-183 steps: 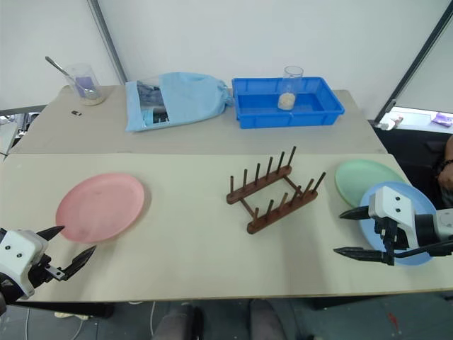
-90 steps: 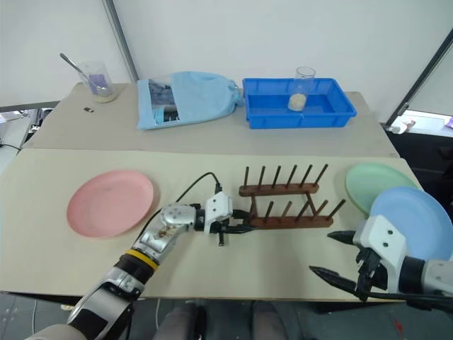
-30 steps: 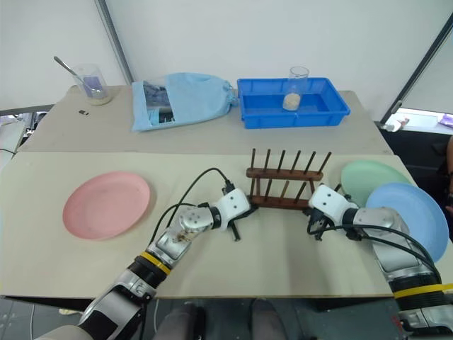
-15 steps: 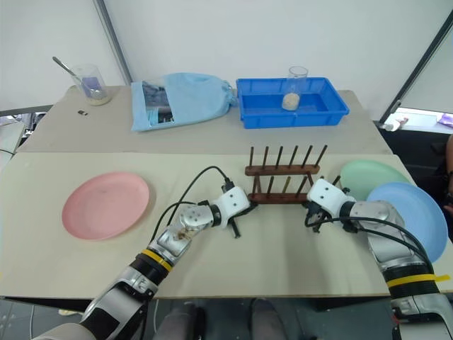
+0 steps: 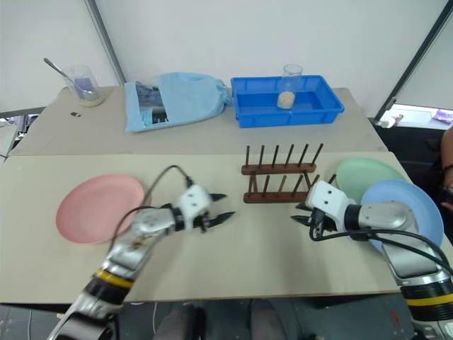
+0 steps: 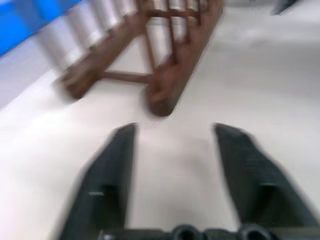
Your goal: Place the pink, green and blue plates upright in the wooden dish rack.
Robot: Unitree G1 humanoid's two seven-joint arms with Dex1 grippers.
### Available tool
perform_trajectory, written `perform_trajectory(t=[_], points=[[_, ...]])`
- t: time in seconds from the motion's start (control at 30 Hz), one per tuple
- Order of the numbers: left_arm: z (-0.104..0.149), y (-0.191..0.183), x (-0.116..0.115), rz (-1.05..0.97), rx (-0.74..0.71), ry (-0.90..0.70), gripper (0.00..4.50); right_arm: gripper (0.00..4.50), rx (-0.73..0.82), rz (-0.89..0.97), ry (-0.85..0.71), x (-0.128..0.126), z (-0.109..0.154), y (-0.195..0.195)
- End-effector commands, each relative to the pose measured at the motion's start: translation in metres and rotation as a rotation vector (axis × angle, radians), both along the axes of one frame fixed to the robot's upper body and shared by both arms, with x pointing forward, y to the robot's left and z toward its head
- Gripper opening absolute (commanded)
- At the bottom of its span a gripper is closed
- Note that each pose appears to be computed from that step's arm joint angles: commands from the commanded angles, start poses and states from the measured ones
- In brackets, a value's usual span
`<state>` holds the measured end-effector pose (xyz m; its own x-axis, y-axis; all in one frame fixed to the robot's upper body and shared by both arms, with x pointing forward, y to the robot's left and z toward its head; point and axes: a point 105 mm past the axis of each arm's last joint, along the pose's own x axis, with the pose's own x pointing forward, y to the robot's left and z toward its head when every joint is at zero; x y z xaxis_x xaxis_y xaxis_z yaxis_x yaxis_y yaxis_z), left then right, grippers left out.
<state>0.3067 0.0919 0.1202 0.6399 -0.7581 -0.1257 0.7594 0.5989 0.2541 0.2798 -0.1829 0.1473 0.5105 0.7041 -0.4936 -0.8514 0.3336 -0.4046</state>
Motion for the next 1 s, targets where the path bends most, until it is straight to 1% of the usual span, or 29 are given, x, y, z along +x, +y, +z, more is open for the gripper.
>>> perform_trajectory(t=[0.03, 0.07, 0.13, 0.2, 0.23, 0.3, 0.4, 0.6, 0.77, 0.83, 0.9, 1.0], points=[[0.04, 0.049, -0.01, 0.257, -0.142, -0.066, 4.5, 3.29, 0.073, 0.123, -0.064, -0.013, 0.029, 0.023], [0.044, 0.07, -0.011, 0.381, -0.177, -0.061, 4.5, 3.61, 0.085, 0.151, -0.071, -0.015, 0.032, 0.028], [0.048, 0.112, -0.017, 0.615, -0.269, -0.025, 4.5, 3.61, 0.106, 0.204, -0.07, -0.017, 0.036, 0.037], [0.045, 0.149, -0.027, 0.825, -0.378, 0.029, 4.5, 3.61, 0.128, 0.252, -0.059, -0.018, 0.037, 0.046], [0.041, 0.166, -0.033, 0.919, -0.41, 0.052, 4.5, 3.61, 0.137, 0.276, -0.057, -0.017, 0.038, 0.051], [0.032, 0.188, -0.042, 1.059, -0.446, 0.096, 4.5, 3.61, 0.152, 0.312, -0.063, -0.012, 0.042, 0.059], [0.014, 0.205, -0.053, 1.191, -0.456, 0.186, 4.5, 3.61, 0.175, 0.362, -0.067, -0.005, 0.05, 0.069], [0.001, 0.206, -0.052, 1.243, -0.563, 0.275, 4.5, 3.61, 0.237, 0.438, -0.043, 0.002, 0.067, 0.092], [-0.007, 0.213, -0.056, 1.316, -0.646, 0.305, 4.5, 3.61, 0.236, 0.457, -0.066, 0.007, 0.073, 0.1], [0.0, 0.219, -0.059, 1.35, -0.695, 0.259, 4.5, 3.61, 0.232, 0.452, -0.072, 0.008, 0.073, 0.099], [0.01, 0.221, -0.061, 1.343, -0.685, 0.195, 4.5, 3.61, 0.23, 0.446, -0.074, 0.009, 0.072, 0.098], [0.018, 0.226, -0.063, 1.376, -0.666, 0.13, 4.5, 3.61, 0.228, 0.435, -0.075, 0.01, 0.071, 0.096]])
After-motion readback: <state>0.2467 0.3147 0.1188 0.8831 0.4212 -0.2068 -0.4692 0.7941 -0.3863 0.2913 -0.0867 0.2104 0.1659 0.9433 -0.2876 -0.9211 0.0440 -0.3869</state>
